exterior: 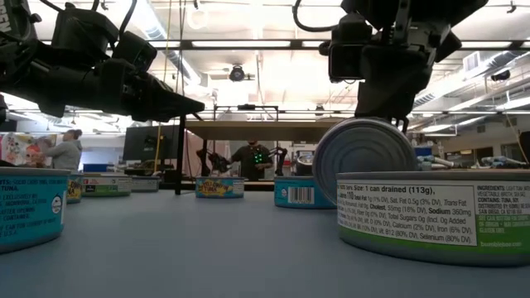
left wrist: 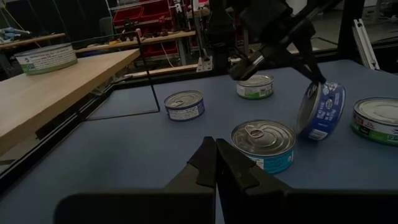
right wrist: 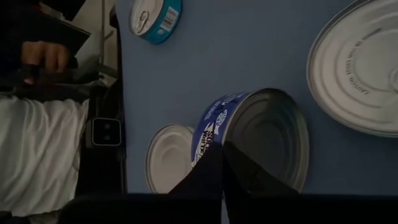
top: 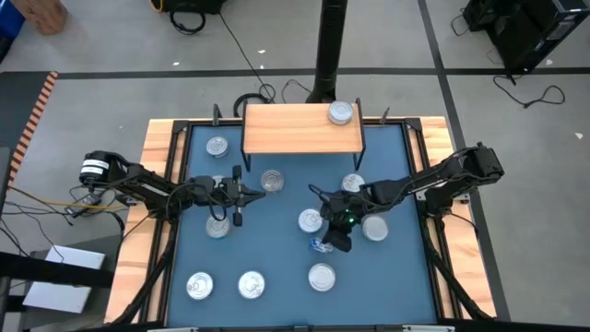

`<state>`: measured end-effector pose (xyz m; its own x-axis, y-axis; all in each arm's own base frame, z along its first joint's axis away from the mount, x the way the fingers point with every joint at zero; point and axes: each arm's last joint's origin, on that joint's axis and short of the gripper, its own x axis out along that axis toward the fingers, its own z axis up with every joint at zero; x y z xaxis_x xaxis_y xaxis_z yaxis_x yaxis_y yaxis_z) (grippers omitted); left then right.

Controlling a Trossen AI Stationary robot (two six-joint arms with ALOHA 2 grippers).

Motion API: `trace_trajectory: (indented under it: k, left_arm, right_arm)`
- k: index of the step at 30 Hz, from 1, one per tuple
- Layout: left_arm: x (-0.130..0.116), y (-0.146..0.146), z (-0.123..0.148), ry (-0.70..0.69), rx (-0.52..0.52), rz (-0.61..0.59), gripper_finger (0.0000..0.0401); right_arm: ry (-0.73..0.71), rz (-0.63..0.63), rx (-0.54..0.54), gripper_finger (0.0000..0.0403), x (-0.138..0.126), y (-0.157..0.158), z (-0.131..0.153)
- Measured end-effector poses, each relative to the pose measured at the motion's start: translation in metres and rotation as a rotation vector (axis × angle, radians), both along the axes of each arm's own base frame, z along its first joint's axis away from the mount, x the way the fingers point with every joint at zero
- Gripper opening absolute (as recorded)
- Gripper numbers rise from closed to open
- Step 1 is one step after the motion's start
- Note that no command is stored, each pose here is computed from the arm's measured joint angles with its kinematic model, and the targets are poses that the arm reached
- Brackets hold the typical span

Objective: Stack canned seafood by type on shelf
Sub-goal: Put the blue tuna can on the shelf

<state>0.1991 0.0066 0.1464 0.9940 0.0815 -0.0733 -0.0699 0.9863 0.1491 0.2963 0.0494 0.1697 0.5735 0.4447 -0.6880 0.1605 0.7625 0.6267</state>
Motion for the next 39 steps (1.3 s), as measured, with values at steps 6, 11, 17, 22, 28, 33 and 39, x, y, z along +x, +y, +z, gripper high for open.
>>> trace_trajectory:
  k: [6, 11, 17, 22, 28, 33, 39]
  left_arm:
    - [0.000, 0.000, 0.000, 0.000, 0.000, 0.000, 0.0005]
    - [0.000, 0.000, 0.000, -0.001, -0.001, 0.000, 0.0005]
    - [0.000, 0.000, 0.001, -0.008, -0.027, 0.001, 0.0005]
    - [0.000, 0.000, 0.001, -0.009, -0.050, -0.006, 0.0005]
    - [0.000, 0.000, 0.001, -0.009, -0.060, -0.010, 0.0005]
    - [0.002, -0.001, 0.003, -0.018, -0.105, -0.030, 0.0005]
    - [0.024, -0.005, 0.014, 0.054, -0.130, -0.091, 0.0005]
  right_arm:
    - [-0.007, -0.006, -0.032, 0.0064, 0.000, -0.002, -0.001]
    - [-0.024, -0.007, -0.049, 0.0111, 0.000, -0.002, 0.003]
    - [-0.029, -0.044, -0.131, 0.0152, -0.008, -0.005, 0.012]
    - [-0.015, -0.068, -0.193, 0.0160, -0.016, -0.008, 0.018]
    - [-0.049, -0.085, -0.202, 0.0161, -0.017, -0.009, 0.025]
    - [-0.058, -0.087, -0.205, 0.0161, -0.017, -0.008, 0.026]
    - [-0.090, -0.088, -0.220, 0.0161, -0.020, -0.006, 0.034]
